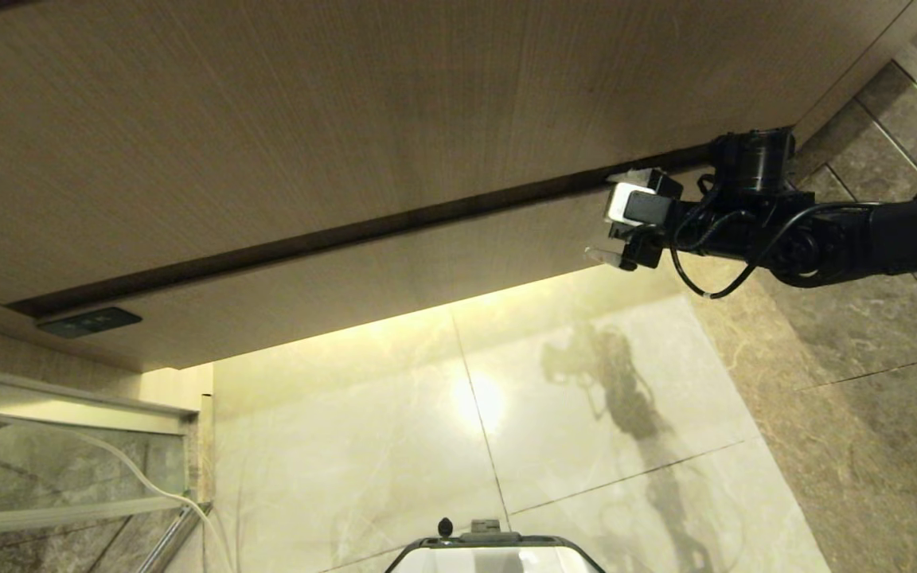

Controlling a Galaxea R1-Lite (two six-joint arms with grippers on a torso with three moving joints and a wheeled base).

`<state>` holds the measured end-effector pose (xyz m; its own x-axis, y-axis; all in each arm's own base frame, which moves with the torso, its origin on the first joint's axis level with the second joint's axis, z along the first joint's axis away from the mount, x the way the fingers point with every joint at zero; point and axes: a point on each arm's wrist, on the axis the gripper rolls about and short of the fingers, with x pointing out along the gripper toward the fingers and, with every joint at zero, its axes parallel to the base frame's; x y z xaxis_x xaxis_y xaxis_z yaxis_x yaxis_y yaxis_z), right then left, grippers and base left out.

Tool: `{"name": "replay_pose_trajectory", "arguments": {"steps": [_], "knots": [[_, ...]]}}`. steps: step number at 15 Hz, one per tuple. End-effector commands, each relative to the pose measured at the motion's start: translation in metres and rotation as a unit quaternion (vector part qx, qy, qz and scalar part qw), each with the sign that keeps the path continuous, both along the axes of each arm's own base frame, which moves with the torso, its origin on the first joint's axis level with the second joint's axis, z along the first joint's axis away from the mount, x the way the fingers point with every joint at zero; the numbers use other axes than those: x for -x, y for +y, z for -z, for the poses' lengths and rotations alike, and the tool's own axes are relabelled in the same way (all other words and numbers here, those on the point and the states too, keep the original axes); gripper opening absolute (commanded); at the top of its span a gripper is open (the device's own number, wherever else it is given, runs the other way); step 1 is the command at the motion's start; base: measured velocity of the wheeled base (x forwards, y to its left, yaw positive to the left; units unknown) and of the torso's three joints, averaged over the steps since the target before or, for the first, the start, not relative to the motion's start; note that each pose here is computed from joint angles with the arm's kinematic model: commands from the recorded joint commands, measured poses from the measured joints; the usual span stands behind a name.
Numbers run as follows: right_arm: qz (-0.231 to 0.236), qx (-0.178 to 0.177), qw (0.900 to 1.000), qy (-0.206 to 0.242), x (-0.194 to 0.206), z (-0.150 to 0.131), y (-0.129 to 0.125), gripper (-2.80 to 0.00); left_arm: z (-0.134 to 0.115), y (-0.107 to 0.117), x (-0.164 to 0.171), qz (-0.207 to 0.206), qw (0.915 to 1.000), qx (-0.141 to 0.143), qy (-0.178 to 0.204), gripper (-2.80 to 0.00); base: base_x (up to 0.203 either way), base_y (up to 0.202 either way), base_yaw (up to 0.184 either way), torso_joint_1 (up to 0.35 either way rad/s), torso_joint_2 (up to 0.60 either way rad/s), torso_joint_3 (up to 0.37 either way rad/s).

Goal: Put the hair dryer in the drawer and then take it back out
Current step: Pull open the drawer

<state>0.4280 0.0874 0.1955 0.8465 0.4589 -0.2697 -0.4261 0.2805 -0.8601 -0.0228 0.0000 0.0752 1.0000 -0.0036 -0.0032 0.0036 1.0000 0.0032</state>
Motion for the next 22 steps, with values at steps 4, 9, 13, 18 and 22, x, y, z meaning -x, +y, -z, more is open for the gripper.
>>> {"name": "replay_pose_trajectory", "arguments": {"steps": [4, 9, 13, 18, 22], "knots": [[0.021, -0.004, 1.000, 0.023, 0.003, 0.003, -0.002, 0.00, 0.000, 0.000, 0.000, 0.000, 1.0000, 0.000, 0.001, -2.80, 0.000, 0.000, 0.000, 0.000, 0.00, 0.000], [0.036, 0.006, 0.998, 0.054, 0.017, 0.003, -0.005, 0.00, 0.000, 0.000, 0.000, 0.000, 1.0000, 0.000, 0.001, -2.80, 0.000, 0.000, 0.000, 0.000, 0.00, 0.000], [0.036, 0.008, 0.997, 0.061, 0.030, -0.002, -0.007, 0.00, 0.000, 0.000, 0.000, 0.000, 1.0000, 0.000, 0.001, -2.80, 0.000, 0.000, 0.000, 0.000, 0.00, 0.000], [0.038, 0.029, 0.987, 0.156, 0.073, 0.002, -0.016, 0.00, 0.000, 0.000, 0.000, 0.000, 1.0000, 0.000, 0.001, -2.80, 0.000, 0.000, 0.000, 0.000, 0.00, 0.000], [0.088, 0.063, 0.973, 0.204, 0.118, -0.005, -0.030, 0.00, 0.000, 0.000, 0.000, 0.000, 1.0000, 0.000, 0.001, -2.80, 0.000, 0.000, 0.000, 0.000, 0.00, 0.000]]}}
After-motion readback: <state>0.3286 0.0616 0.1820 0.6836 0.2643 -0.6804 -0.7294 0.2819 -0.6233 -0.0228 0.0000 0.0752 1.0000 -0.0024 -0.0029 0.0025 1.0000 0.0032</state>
